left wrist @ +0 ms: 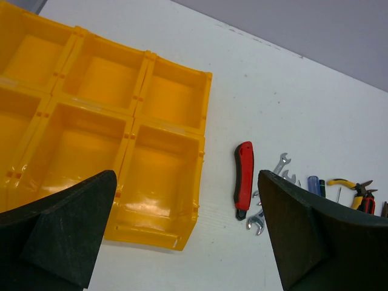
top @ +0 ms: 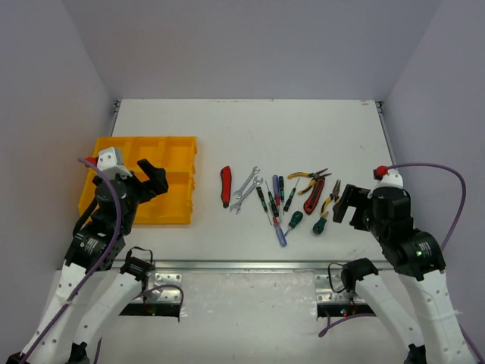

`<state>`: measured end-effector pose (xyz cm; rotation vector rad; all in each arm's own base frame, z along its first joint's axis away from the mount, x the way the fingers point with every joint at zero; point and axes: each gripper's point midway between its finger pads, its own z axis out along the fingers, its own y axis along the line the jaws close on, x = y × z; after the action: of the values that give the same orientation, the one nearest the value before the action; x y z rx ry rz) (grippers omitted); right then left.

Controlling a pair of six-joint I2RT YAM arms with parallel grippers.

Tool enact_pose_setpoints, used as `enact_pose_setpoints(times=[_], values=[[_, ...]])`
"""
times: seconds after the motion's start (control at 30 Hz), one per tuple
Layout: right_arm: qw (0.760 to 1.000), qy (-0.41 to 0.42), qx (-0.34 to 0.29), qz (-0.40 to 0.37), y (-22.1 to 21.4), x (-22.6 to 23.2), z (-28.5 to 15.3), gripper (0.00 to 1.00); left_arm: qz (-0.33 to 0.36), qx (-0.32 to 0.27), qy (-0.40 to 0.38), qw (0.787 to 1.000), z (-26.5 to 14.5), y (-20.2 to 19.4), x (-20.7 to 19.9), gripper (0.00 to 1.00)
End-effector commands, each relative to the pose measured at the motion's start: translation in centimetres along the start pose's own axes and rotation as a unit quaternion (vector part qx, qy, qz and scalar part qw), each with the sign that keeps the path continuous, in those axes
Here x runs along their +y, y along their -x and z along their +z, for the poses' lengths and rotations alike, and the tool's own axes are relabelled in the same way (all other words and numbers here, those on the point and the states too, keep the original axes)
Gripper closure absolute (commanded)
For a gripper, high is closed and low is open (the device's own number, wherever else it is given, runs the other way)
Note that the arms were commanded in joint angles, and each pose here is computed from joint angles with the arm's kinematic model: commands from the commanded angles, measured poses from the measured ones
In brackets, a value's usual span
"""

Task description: Sort the tools into containers

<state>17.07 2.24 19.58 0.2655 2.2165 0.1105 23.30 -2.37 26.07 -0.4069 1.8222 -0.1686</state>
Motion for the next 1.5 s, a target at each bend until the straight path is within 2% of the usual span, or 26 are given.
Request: enact_pose_setpoints(times=[0.0,0.13,0.23,0.33,0.43,0.5,0.6,0.7,0.8,0.93,1.1,1.13,1.3,1.4,1.43,1.47], values=[[0.999,-0.013,-0.028,0.009,1.7,-0.2,-0.2,0.01,-0.008,-0.014,-0.017,1.000,0.1,0.6,-0.8,0.00],[0.999,0.009,-0.044,0.000,2.0,0.5,0.1,0.01,-0.007,-0.013,-0.016,1.000,0.1,0.5,-0.8,0.00],[0.999,-0.017,-0.040,-0.012,2.3,-0.2,0.8,0.01,-0.007,-0.013,-0.014,1.000,0.1,0.6,-0.7,0.00],[0.997,-0.078,0.003,-0.022,2.1,-1.3,2.8,0.01,-0.009,-0.015,-0.009,1.000,0.1,0.6,-0.5,0.00],[0.996,-0.080,0.035,-0.019,1.9,-0.4,4.9,0.01,-0.006,-0.008,-0.006,1.000,0.4,0.3,-0.5,0.00],[0.993,-0.088,0.070,-0.041,1.0,0.2,8.3,0.01,0.001,0.008,-0.002,1.000,1.0,-0.4,-0.6,0.00],[0.986,-0.118,0.096,-0.062,0.9,-0.4,10.7,0.03,0.006,0.019,-0.005,1.000,1.2,-0.8,-1.0,0.00],[0.985,-0.103,0.129,-0.048,0.4,-0.7,14.0,0.13,0.010,0.023,-0.015,1.000,1.1,-1.1,-1.5,0.00],[0.979,-0.095,0.179,0.004,-1.5,-3.0,16.4,0.34,0.012,0.026,-0.020,0.999,1.0,-1.3,-1.7,0.00],[0.971,-0.097,0.216,0.022,-4.5,-4.5,17.7,0.44,0.014,0.029,-0.023,0.999,1.1,-1.5,-1.9,0.00],[0.958,-0.112,0.262,0.036,-8.5,-5.8,19.3,0.51,0.019,0.040,-0.026,0.999,1.4,-1.9,-2.2,0.00],[0.955,-0.111,0.273,0.038,-9.1,-5.8,19.4,0.55,0.019,0.040,-0.026,0.999,1.5,-1.9,-2.2,0.00],[0.944,-0.135,0.298,0.043,-11.7,-6.9,20.3,0.60,0.020,0.040,-0.027,0.999,1.4,-2.0,-2.2,0.00],[0.940,-0.129,0.311,0.051,-12.4,-6.6,20.6,0.75,0.019,0.040,-0.030,0.999,1.4,-1.9,-2.3,0.00],[0.940,-0.124,0.312,0.054,-12.5,-6.4,20.8,0.76,0.019,0.042,-0.031,0.998,1.5,-2.0,-2.4,0.00],[0.941,-0.122,0.310,0.055,-12.4,-6.3,20.9,0.84,0.021,0.044,-0.032,0.998,1.5,-2.1,-2.4,0.00]])
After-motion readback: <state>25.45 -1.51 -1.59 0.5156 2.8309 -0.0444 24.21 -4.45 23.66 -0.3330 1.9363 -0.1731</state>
